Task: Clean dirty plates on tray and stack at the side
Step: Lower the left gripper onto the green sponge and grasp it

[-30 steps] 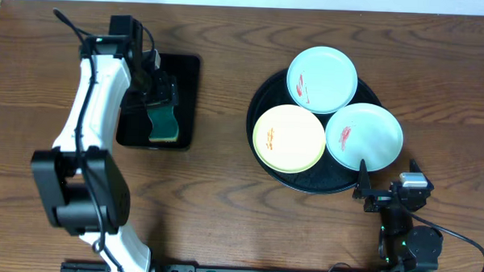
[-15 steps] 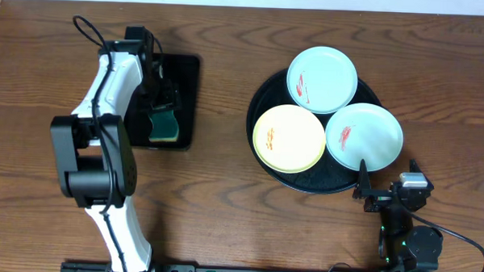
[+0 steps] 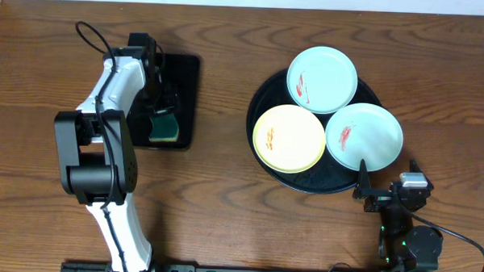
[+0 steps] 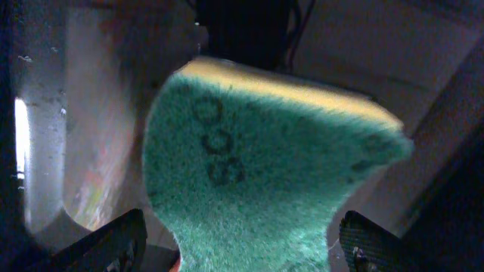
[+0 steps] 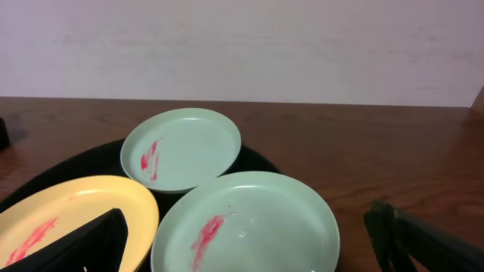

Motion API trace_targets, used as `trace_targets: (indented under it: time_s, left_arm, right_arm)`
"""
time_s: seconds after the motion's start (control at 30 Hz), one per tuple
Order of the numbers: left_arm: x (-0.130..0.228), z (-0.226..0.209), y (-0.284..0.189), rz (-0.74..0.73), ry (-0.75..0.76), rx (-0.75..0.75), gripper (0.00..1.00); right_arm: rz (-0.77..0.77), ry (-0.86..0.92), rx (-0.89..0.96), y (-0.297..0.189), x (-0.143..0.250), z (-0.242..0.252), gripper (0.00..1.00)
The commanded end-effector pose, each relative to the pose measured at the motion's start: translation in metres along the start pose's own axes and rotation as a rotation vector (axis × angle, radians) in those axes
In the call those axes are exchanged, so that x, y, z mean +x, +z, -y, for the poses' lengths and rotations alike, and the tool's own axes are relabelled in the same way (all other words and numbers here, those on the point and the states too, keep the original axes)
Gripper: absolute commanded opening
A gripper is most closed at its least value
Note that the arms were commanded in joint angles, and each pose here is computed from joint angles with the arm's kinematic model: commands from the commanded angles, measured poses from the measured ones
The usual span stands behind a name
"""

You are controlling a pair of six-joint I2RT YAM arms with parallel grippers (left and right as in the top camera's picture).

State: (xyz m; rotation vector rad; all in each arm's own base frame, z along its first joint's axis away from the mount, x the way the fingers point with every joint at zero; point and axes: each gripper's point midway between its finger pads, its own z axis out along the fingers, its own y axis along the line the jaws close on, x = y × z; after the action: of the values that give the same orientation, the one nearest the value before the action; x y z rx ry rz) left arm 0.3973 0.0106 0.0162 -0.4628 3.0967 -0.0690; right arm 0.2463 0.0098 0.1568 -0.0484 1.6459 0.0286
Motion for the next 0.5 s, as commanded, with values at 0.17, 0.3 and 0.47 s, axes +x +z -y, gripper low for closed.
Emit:
trace_targets:
  time_s: [0.17,0.3,0.47]
  left_arm:
    - [0.0103,-0.0006,0.0144,-0.03,-0.022,0.017,0.8]
    - [0.0103,-0.0006,0.0144,-0.03,-0.021,0.017,0.66]
    - [0.0119,-0.001,0.0143,-0.037,-0.022,0.016,0.44]
  right_arm:
    - [0.001,-0.015,-0.005,-0.0003,0.0,-0.0013,0.99]
    - [0.001,-0.015,-0.005,-0.0003,0.0,-0.0013,0.99]
    - [0.001,-0.015,-0.005,-0.0003,0.0,-0.0014,0.99]
